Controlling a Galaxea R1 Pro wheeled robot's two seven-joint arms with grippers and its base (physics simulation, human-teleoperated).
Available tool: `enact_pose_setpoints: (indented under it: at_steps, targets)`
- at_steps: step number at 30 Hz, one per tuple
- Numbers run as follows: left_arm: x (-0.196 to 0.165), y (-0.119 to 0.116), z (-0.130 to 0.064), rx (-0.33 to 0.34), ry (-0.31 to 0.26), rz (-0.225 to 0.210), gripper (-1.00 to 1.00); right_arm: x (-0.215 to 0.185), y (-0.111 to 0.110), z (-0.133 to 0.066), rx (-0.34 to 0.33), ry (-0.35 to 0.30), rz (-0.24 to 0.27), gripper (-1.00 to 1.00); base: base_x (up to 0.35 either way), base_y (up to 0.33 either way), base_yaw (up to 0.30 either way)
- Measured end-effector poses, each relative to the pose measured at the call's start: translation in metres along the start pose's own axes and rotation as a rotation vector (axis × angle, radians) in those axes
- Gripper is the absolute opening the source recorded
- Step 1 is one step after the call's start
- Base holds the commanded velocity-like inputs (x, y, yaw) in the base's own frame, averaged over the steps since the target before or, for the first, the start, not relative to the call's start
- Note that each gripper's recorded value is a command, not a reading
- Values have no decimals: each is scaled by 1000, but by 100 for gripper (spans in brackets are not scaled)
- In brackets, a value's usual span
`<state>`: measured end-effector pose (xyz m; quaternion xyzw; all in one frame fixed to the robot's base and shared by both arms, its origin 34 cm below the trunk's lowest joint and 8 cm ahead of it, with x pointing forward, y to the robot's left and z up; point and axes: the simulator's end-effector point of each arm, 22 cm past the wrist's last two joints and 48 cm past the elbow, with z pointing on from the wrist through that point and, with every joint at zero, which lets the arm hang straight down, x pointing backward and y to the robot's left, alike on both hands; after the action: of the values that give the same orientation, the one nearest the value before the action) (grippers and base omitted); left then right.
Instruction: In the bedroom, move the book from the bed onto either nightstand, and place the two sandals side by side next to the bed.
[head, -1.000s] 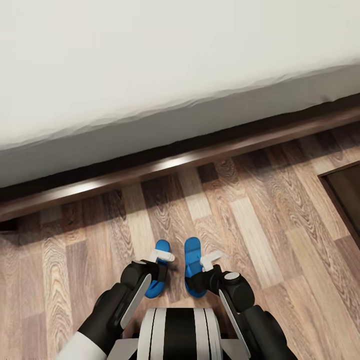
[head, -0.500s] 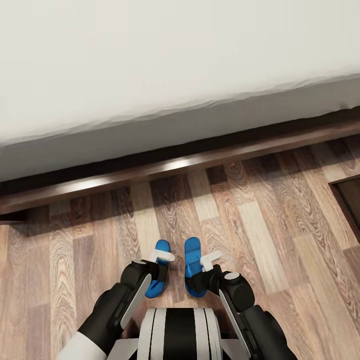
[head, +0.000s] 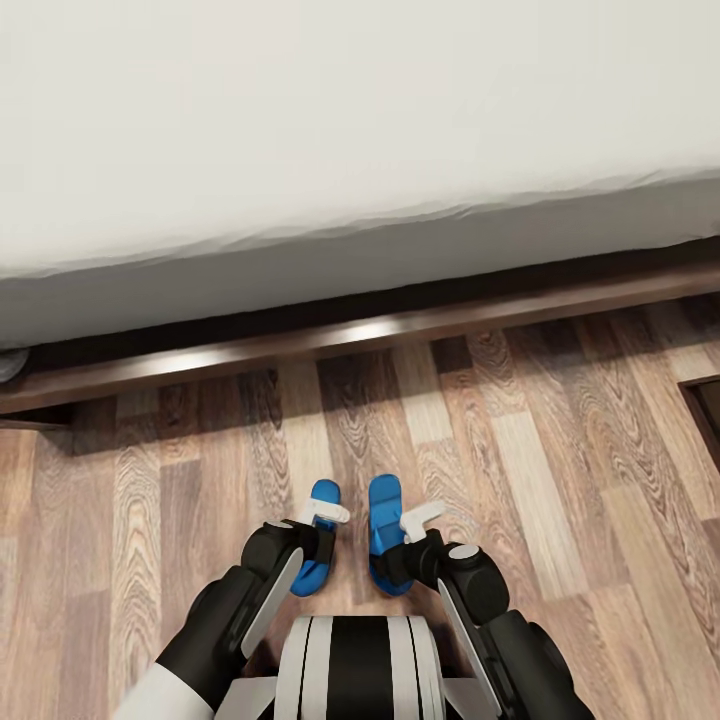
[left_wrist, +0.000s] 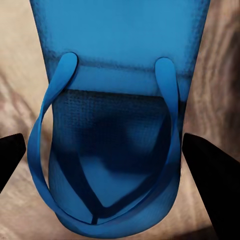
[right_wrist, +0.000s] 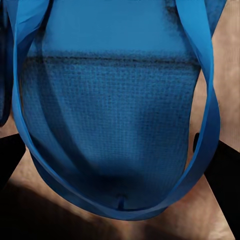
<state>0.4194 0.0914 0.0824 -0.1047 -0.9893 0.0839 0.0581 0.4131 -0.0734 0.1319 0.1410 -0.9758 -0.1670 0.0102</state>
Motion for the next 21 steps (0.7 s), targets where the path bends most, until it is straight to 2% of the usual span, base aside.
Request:
enact_pose_setpoints:
  at_steps: [21]
  targets:
    - [0, 0, 0, 0, 2, 1, -100, 2, 1, 0, -1, 2, 0, -100, 0, 0, 136]
